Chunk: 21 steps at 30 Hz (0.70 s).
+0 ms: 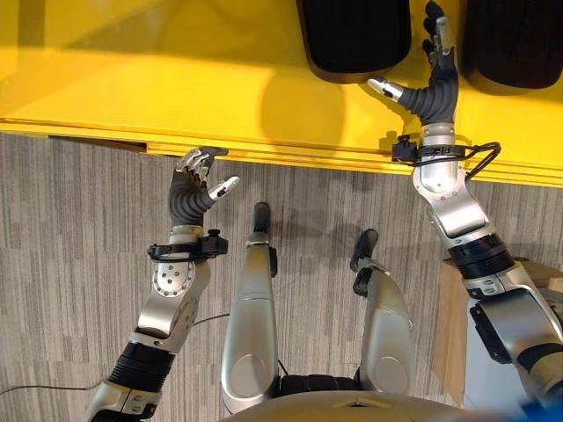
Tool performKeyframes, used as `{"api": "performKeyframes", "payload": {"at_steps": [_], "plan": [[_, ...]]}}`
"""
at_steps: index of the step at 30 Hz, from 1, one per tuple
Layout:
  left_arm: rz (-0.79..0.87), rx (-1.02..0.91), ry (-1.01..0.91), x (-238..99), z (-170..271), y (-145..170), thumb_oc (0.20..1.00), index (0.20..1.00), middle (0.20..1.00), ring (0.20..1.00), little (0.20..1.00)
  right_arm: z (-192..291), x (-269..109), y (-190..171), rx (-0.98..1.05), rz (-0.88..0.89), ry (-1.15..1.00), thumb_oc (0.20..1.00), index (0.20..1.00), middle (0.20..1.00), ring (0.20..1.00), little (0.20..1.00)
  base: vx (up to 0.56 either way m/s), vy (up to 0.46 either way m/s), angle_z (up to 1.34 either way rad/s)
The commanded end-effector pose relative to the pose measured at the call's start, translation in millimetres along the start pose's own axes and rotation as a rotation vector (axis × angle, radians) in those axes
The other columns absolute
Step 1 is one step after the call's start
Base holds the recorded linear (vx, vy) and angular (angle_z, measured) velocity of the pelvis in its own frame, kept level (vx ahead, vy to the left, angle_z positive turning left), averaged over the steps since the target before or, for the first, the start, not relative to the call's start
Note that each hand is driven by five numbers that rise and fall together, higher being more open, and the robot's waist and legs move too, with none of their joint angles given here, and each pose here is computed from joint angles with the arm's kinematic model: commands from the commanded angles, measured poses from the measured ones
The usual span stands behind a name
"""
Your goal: Move parts from the plastic box to the shelf.
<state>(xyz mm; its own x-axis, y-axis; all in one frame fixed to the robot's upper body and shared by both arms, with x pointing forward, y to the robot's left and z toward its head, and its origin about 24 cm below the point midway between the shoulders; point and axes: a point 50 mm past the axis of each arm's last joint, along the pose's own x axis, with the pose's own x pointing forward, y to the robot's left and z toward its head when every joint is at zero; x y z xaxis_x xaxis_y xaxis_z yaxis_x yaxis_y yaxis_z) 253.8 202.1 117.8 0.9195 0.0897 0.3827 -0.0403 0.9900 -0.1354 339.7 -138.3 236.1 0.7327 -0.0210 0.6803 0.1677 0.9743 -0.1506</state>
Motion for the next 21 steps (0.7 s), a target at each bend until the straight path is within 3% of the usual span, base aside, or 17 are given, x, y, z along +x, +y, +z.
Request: {"api": "performKeyframes", "payload": {"at_steps": [1, 21], "plan": [[-0.014, -0.048, -0.115, -0.2, 22.9, 2.2, 1.000, 1.000, 1.000, 1.000, 1.000, 12.3, 13.2, -1.5, 0.118, 0.019, -0.047, 1.000, 1.000, 1.000, 1.000, 1.000, 0.00, 0.000, 0.00], [-0.034, -0.065, -0.110, 4.1, 21.3, -2.4, 1.000, 1.000, 1.000, 1.000, 1.000, 7.2, 11.2, 25.3, 0.282, 0.126, 0.023, 1.000, 1.000, 1.000, 1.000, 1.000, 0.00, 0.000, 0.00]]}}
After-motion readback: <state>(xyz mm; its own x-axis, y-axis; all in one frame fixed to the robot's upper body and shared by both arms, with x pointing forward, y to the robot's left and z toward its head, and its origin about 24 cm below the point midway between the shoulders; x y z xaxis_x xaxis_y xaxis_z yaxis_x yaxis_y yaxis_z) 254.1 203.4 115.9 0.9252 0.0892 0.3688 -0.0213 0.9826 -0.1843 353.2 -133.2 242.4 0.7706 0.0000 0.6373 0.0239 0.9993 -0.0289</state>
